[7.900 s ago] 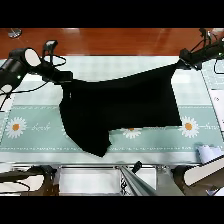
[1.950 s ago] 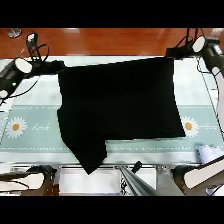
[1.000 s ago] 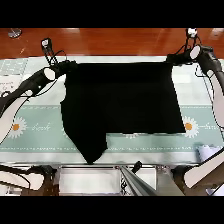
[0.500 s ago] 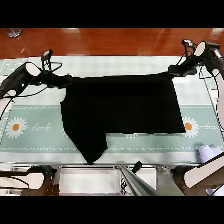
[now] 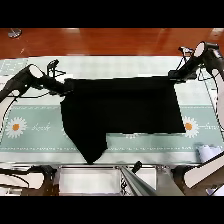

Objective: Fold the shirts.

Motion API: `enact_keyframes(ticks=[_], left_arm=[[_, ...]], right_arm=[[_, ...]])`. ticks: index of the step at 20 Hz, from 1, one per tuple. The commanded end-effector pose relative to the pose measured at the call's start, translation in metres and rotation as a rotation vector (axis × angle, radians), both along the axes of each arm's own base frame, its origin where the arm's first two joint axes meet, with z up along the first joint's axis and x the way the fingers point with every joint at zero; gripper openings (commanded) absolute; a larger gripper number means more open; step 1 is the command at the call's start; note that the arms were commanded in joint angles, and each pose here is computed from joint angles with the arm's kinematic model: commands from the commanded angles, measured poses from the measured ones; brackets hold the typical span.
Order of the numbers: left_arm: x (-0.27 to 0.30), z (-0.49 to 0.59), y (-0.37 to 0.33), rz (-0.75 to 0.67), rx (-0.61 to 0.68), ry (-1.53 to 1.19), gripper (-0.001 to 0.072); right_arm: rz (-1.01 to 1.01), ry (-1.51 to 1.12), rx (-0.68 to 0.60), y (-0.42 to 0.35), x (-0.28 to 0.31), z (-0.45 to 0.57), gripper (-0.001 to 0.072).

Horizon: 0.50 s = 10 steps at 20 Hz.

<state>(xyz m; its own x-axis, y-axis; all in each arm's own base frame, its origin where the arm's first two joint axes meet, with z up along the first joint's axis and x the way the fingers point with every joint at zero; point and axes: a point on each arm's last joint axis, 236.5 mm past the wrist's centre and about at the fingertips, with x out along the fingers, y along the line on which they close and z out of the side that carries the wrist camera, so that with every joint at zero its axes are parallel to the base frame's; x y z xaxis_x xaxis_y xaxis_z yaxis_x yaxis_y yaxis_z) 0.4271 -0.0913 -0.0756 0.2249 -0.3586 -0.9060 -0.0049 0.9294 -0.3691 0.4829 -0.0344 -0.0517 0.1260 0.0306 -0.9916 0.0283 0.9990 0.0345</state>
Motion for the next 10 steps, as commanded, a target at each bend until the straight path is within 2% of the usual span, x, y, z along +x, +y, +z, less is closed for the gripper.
enact_keyframes(ticks=[1, 2, 5, 8, 9, 10], left_arm=[[-0.015, 0.004, 0.002, -0.024, -0.015, 0.068, 0.0259], [-0.02, 0.012, 0.006, -0.03, -0.023, 0.091, 0.0315], [-0.025, 0.052, 0.034, -0.009, -0.013, 0.065, 0.0315], [-0.049, 0.089, 0.071, 0.019, 0.062, 0.034, 0.0333], [-0.064, 0.094, 0.079, 0.031, 0.071, 0.044, 0.0334], [-0.081, 0.094, 0.082, 0.041, 0.065, 0.064, 0.0335]], right_arm=[[0.025, 0.052, 0.0, 0.0, -0.013, 0.002, 0.0333], [0.056, 0.08, -0.011, -0.001, -0.023, 0.007, 0.0352], [0.039, 0.094, -0.03, -0.018, -0.043, 0.041, 0.0352], [-0.045, 0.103, -0.026, -0.05, -0.074, 0.081, 0.0356], [-0.072, 0.101, -0.012, -0.058, -0.085, 0.09, 0.042], [-0.096, 0.098, 0.004, -0.064, -0.096, 0.096, 0.044]])
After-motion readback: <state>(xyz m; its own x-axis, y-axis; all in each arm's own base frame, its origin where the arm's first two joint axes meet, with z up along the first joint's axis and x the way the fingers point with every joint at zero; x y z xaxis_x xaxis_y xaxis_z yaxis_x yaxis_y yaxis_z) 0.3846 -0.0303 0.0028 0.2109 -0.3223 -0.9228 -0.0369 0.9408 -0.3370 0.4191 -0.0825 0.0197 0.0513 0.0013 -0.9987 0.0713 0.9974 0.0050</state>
